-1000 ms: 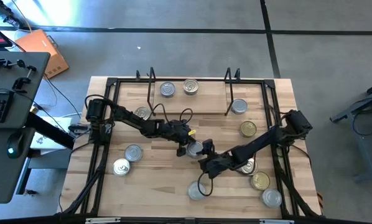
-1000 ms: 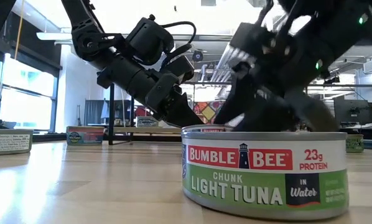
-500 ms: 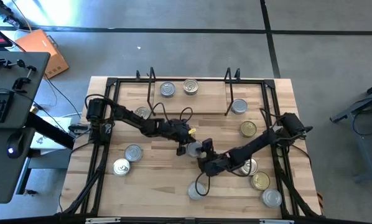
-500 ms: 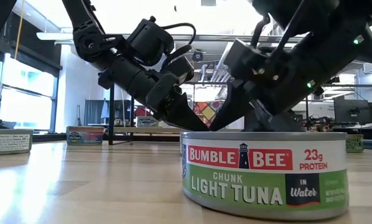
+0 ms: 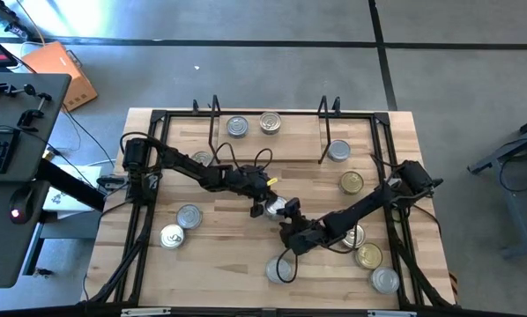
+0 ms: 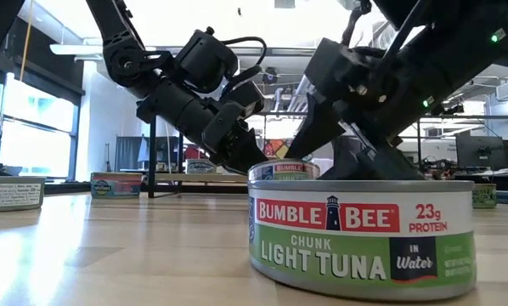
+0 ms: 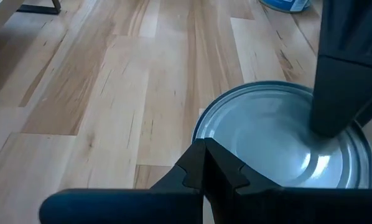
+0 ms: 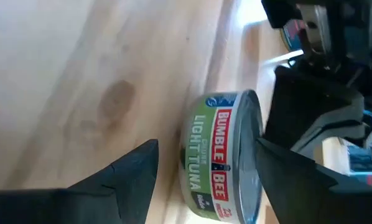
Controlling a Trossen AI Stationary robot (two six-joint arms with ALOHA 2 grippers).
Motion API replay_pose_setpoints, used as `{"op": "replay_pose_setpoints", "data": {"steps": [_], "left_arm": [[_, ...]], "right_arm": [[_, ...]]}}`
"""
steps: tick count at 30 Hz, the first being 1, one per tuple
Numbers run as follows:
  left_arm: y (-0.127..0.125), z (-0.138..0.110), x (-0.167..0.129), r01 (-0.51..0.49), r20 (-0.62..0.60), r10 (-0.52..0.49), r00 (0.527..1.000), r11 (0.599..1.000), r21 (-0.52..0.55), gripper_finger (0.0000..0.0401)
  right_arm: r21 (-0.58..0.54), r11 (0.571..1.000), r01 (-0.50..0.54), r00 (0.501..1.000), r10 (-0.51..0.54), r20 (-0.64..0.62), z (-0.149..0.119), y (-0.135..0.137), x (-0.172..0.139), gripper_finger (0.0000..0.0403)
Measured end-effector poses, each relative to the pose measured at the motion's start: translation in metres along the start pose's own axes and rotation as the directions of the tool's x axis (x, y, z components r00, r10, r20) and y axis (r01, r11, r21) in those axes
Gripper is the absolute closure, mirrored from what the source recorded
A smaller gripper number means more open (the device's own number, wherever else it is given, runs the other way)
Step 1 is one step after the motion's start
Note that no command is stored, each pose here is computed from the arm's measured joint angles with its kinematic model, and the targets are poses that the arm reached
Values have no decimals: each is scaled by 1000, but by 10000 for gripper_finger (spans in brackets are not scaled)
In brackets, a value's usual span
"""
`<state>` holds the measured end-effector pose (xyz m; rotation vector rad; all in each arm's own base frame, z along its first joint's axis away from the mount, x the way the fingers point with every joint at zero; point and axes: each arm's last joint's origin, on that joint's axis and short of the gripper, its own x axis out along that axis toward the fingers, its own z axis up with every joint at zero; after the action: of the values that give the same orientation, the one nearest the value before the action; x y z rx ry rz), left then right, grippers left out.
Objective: Stack canned seafood by type on shelf
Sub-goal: Put the center green tuna can on the shelf
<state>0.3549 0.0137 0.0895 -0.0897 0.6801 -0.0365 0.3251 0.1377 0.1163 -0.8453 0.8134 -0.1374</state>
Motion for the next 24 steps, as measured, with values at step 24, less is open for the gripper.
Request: {"op": "replay_pose_setpoints", "data": {"steps": [24], "left_arm": [[-6, 0, -3, 14, -20, -14, 1000, 1000, 1, 401]], "right_arm": [[194, 980, 53, 999, -53, -3, 1, -10, 5, 280]]}}
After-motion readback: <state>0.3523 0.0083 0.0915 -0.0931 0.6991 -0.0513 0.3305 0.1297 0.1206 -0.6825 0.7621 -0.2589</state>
